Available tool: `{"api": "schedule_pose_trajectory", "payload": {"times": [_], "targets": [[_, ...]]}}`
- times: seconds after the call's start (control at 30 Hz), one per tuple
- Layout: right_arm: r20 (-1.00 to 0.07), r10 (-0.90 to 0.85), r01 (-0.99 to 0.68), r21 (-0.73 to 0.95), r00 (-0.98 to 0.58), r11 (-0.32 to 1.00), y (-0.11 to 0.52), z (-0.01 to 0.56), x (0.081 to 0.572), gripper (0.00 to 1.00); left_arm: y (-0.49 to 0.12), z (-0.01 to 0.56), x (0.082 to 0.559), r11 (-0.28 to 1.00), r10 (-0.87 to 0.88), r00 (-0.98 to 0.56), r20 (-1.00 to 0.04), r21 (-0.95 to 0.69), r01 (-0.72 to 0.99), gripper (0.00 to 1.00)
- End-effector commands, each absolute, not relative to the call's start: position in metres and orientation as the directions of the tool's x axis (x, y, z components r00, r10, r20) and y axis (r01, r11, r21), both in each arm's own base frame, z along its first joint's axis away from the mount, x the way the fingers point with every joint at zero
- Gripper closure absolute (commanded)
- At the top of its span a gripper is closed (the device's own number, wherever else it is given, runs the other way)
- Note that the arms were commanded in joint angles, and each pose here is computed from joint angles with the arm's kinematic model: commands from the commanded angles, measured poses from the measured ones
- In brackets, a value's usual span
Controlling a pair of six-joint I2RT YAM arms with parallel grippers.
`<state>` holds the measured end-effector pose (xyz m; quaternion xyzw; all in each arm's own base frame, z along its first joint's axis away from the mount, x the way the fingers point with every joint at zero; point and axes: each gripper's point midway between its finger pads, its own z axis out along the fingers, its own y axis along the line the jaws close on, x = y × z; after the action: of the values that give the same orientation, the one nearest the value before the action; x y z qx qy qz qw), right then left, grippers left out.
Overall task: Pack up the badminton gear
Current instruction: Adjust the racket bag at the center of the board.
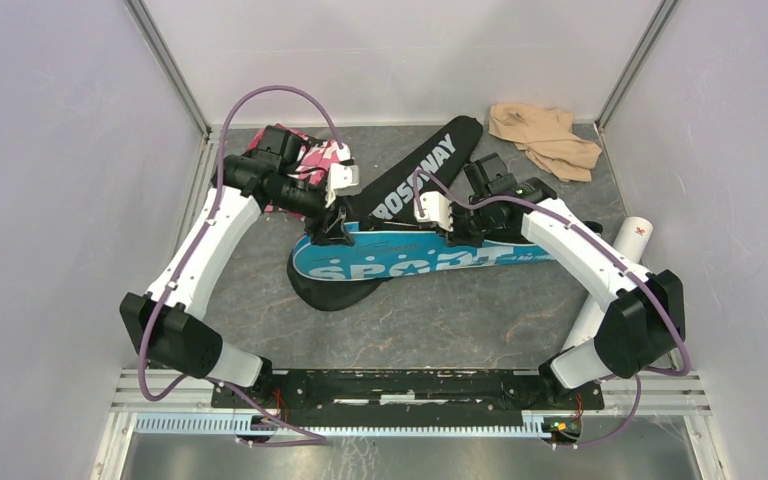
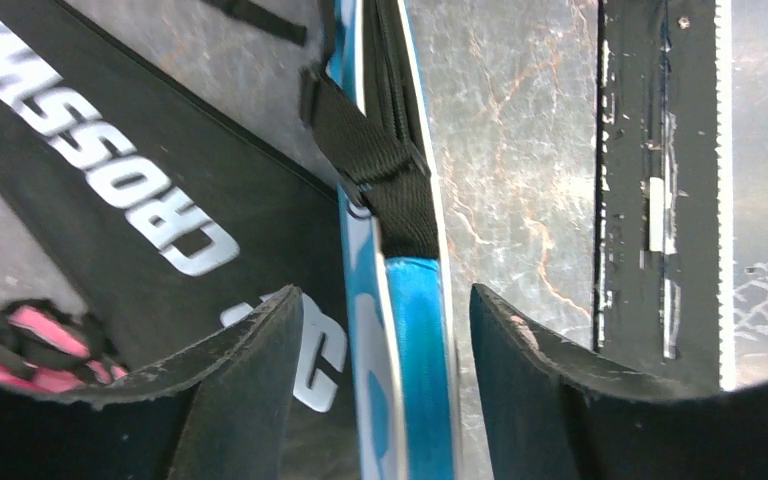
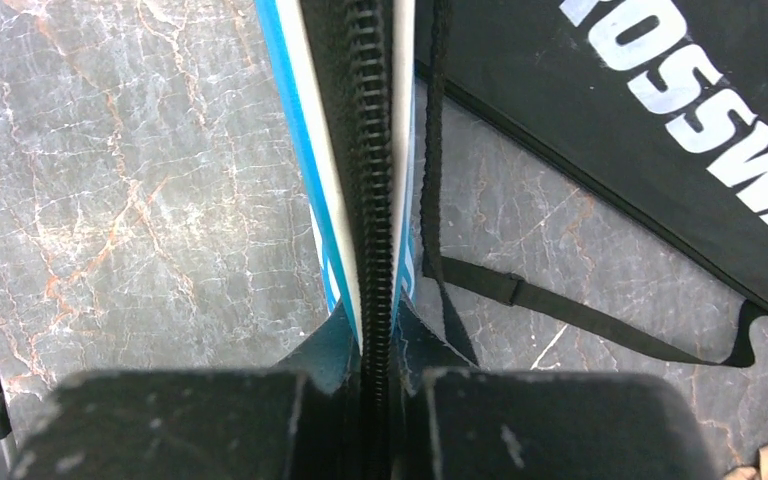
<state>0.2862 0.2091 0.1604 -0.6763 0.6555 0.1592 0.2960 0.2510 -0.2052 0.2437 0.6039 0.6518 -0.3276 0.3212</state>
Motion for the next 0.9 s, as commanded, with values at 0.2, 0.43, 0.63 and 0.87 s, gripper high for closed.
{"api": "schedule_pose_trajectory", "payload": {"times": [0.2,0.43,0.63,0.87], "targets": [[-0.650,-0.751,-0.985,-0.173,0.116,-0.003,0.213,0.164,0.272,1.00,-0.254,0.310,0.244,-0.116,0.450,0.236,-0.861,0.206,0.972,0.16],[-0.646,-0.756,-0.987,-0.161,0.105,0.000,0.211,0.162,0.270,1.00,-0.286,0.299,0.231,-0.210,0.459,0.321,-0.828,0.250,0.945,0.09],[-0.645,-0.758,-0.986,-0.168,0.100,0.013,0.208,0.162,0.271,1.00,-0.285,0.267,0.232,-0.275,0.550,0.303,-0.778,0.174,0.946,0.16],[-0.644,-0.760,-0.987,-0.160,0.091,0.018,0.205,0.159,0.268,1.00,-0.276,0.243,0.239,-0.283,0.621,0.297,-0.725,0.146,0.948,0.22]]}}
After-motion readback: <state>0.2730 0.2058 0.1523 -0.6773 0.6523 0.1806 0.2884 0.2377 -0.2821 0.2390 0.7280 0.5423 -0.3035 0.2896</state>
